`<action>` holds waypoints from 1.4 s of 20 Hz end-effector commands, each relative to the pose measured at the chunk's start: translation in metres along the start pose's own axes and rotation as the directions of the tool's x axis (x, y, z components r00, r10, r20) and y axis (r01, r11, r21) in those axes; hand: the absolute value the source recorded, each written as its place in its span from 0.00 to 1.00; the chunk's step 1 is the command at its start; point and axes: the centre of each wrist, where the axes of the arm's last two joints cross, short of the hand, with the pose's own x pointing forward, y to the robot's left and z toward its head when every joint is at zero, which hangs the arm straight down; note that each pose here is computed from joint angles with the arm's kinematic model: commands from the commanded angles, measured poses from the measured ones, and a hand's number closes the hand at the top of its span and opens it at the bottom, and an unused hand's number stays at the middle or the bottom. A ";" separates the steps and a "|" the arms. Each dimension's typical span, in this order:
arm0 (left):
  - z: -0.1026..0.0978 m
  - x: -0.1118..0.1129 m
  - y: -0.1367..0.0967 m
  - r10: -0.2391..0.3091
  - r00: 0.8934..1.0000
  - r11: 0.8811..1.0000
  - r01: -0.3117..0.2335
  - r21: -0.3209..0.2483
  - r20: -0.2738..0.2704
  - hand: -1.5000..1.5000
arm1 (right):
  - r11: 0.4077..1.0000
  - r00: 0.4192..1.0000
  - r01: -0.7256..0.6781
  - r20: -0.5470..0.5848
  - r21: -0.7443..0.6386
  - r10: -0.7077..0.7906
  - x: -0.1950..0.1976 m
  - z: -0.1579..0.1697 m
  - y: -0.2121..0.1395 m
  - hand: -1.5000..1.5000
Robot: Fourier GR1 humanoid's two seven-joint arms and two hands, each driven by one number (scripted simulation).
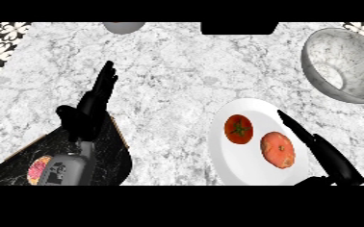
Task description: Pick the squash from the plate and place it in the bowl
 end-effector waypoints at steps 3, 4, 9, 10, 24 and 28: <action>0.004 0.006 -0.014 -0.003 1.000 1.000 0.003 0.005 -0.001 0.50 | 0.993 0.993 -0.114 -0.027 0.002 0.114 -0.016 -0.018 -0.006 0.00; 0.005 -0.015 -0.007 0.010 1.000 1.000 -0.010 -0.014 -0.008 0.50 | 0.995 0.994 -0.103 -0.043 -0.001 0.103 -0.012 -0.014 0.011 0.00; 0.017 -0.007 0.002 0.017 1.000 1.000 -0.017 0.002 -0.021 0.50 | 0.989 0.993 -0.114 0.004 0.097 0.115 -0.016 -0.024 0.018 1.00; 0.004 -0.001 0.008 -0.002 1.000 1.000 0.002 -0.011 -0.010 0.50 | 0.979 0.986 -0.158 0.075 0.131 0.150 -0.009 -0.023 0.032 1.00; 0.002 0.002 -0.001 0.001 1.000 1.000 -0.001 0.002 -0.001 0.50 | 0.990 1.000 -0.025 -0.005 -0.138 0.024 0.028 -0.066 0.039 1.00; 0.011 0.002 -0.014 0.013 1.000 1.000 -0.013 -0.013 -0.002 0.50 | 0.937 0.999 0.029 -0.031 -0.349 -0.043 0.079 -0.089 0.040 1.00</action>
